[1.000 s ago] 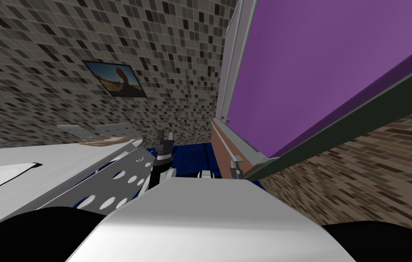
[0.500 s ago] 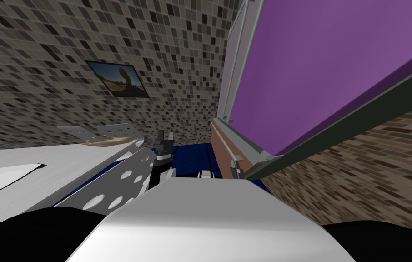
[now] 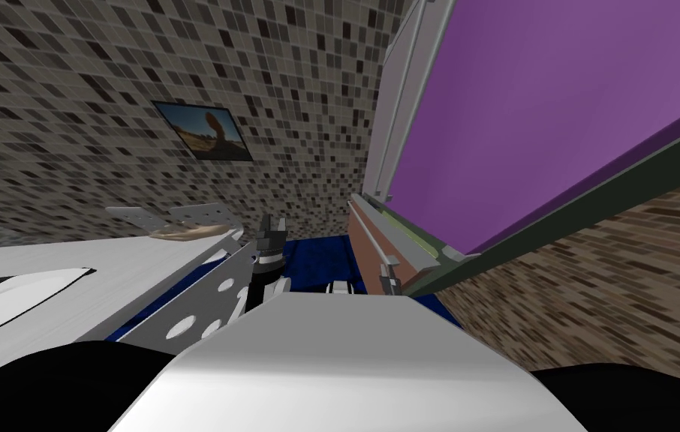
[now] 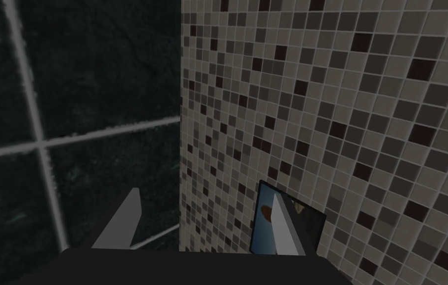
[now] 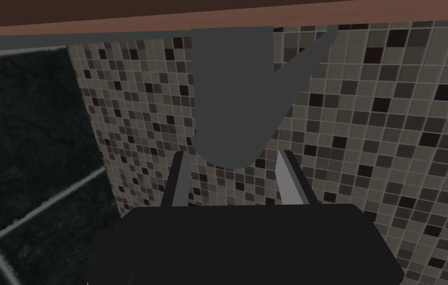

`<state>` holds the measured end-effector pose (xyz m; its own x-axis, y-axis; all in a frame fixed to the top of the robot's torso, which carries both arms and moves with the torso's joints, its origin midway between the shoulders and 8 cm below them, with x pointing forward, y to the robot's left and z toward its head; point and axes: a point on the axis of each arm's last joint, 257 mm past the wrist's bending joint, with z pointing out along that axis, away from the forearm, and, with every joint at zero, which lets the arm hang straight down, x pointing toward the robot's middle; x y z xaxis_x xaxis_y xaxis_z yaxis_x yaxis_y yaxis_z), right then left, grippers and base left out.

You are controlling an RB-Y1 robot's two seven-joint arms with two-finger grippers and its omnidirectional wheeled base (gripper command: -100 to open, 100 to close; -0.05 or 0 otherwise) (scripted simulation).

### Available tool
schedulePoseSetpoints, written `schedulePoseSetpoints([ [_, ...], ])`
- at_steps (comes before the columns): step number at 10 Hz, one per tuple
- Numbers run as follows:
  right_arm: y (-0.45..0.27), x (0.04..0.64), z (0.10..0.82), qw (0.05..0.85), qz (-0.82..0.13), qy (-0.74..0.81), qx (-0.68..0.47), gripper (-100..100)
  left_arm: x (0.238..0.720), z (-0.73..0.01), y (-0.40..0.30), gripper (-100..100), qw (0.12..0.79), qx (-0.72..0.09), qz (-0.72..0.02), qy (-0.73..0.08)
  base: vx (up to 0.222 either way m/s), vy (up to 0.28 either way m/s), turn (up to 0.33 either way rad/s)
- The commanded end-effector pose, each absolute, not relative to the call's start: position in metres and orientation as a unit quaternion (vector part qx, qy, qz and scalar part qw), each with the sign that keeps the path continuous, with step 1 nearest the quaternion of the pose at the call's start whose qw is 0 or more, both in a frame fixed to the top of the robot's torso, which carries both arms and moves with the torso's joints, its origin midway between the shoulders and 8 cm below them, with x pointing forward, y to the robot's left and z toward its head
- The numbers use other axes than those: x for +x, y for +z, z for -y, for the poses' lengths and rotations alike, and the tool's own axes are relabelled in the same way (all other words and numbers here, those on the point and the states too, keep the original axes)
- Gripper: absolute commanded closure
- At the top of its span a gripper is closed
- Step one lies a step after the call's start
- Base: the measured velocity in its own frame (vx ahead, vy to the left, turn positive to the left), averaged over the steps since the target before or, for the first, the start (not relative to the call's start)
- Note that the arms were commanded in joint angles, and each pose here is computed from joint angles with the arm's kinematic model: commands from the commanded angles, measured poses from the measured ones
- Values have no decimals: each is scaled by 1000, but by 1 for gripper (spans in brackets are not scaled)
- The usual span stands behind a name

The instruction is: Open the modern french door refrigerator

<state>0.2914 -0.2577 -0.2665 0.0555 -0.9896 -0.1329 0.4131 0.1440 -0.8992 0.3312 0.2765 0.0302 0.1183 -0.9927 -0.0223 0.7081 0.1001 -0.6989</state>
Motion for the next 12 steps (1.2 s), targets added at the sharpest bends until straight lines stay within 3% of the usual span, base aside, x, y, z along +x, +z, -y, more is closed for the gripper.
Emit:
schedulePoseSetpoints([
  [1,-269,291,255,634,-413,-550,-354,100,331,-277,30,0,695,-275,-258,-612,-13,91,-27],
  [10,-276,287,242,631,-422,-542,-362,100,331,-277,30,0,695,-275,-258,-612,-22,162,-11],
  [11,-263,292,246,634,-412,-548,-356,-100,331,-277,30,0,695,-275,-258,-612,-39,82,-2],
  [12,-258,296,249,634,-412,-549,-356,-100,331,-277,30,0,695,-275,-258,-612,-30,12,20],
])
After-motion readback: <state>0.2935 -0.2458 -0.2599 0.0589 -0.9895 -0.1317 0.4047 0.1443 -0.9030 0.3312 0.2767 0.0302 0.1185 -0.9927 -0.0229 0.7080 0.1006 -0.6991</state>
